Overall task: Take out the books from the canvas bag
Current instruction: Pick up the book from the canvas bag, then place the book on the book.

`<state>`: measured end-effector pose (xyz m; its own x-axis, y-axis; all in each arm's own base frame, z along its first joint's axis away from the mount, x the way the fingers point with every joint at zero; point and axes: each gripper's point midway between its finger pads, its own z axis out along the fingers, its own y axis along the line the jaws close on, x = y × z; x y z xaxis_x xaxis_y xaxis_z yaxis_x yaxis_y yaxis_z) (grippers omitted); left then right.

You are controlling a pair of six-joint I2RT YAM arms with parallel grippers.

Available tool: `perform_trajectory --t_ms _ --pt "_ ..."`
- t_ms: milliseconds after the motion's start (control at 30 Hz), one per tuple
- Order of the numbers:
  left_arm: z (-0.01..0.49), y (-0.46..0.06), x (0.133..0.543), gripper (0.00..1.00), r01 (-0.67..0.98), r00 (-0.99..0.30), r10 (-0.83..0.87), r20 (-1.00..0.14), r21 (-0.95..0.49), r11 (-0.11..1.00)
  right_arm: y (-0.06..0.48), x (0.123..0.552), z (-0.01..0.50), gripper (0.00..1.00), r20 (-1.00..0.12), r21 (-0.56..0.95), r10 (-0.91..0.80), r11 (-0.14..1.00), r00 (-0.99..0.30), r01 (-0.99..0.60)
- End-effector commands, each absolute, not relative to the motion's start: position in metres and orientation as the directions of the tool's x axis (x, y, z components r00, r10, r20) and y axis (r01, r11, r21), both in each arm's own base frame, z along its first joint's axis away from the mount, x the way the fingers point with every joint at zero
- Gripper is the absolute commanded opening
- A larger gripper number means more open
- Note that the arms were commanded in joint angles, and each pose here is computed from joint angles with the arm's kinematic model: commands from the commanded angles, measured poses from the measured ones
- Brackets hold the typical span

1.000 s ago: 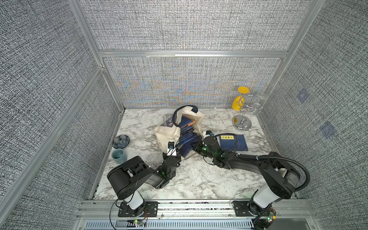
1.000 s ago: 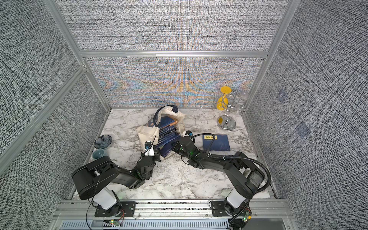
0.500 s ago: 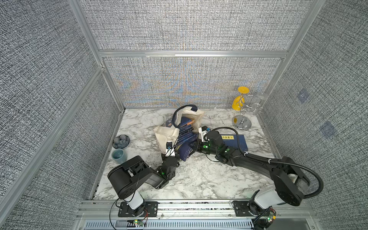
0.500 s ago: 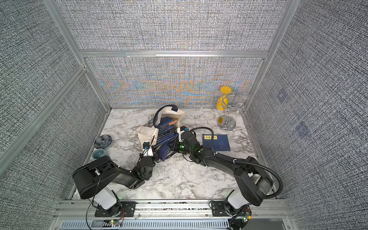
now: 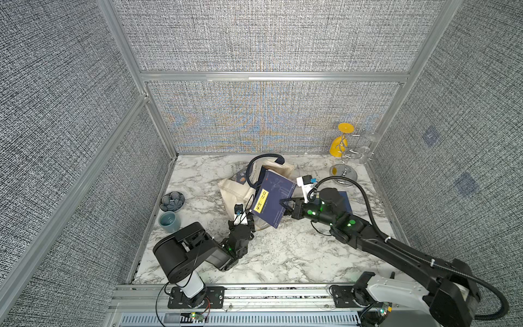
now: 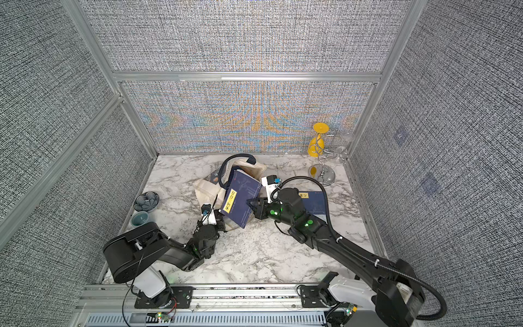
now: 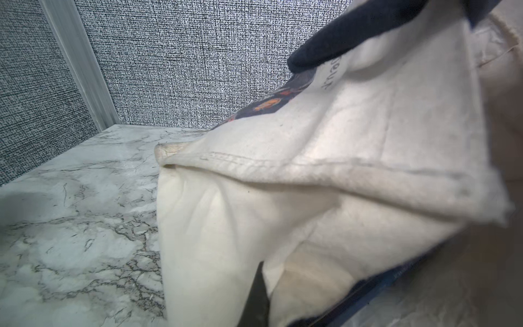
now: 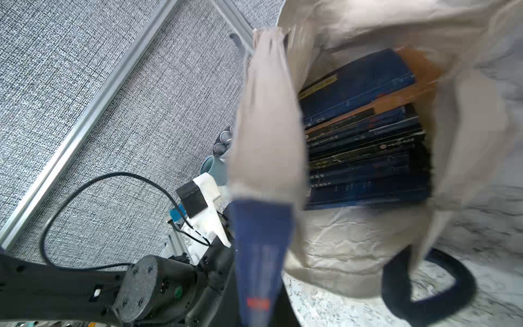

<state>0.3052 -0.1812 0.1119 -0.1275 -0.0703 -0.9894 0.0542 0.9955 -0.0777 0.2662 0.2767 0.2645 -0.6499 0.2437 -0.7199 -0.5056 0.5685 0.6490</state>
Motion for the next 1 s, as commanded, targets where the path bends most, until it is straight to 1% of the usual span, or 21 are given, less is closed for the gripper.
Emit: perform_trajectory --t_ms 0,133,267,433,567,667,867,967 --pt "0.113 -0.175 0.304 0.0 0.029 -0.116 -0.076 -0.99 -0.08 0.996 0.244 0.272 0.279 0.0 -0.775 0.602 0.32 0.636 -0.545 -0.483" --pt "0.112 -0.174 0.304 0.0 0.028 -0.108 -0.064 -0.992 -0.067 0.997 0.196 0.273 0.285 0.0 -0.788 0.6 0.432 0.702 -0.439 -0.384" --pt "0.12 -0.176 0.305 0.0 0.039 -0.077 -0.046 -0.996 -0.05 0.998 0.151 0.276 0.275 0.0 -0.752 0.649 0.558 0.719 -0.351 -0.248" --pt "0.121 -0.181 0.306 0.0 0.062 -0.074 -0.04 -0.996 -0.045 0.997 0.103 0.28 0.251 0.0 -0.657 0.746 0.713 0.663 -0.246 -0.07" --pt "0.122 -0.181 0.306 0.0 0.06 -0.071 -0.034 -0.997 -0.038 0.997 0.082 0.285 0.232 0.0 -0.576 0.81 0.796 0.586 -0.184 -0.001" --pt "0.121 -0.18 0.306 0.0 0.054 -0.074 -0.027 -0.997 -0.031 0.998 0.075 0.29 0.221 0.0 -0.551 0.829 0.82 0.559 -0.154 0.011" --pt "0.124 -0.182 0.308 0.0 0.054 -0.066 -0.026 -0.997 -0.03 0.998 0.055 0.301 0.186 0.0 -0.509 0.847 0.855 0.519 -0.1 0.119" --pt "0.125 -0.182 0.307 0.0 0.059 -0.066 -0.026 -0.997 -0.03 0.998 0.049 0.31 0.171 0.0 -0.505 0.84 0.858 0.514 -0.1 0.174"
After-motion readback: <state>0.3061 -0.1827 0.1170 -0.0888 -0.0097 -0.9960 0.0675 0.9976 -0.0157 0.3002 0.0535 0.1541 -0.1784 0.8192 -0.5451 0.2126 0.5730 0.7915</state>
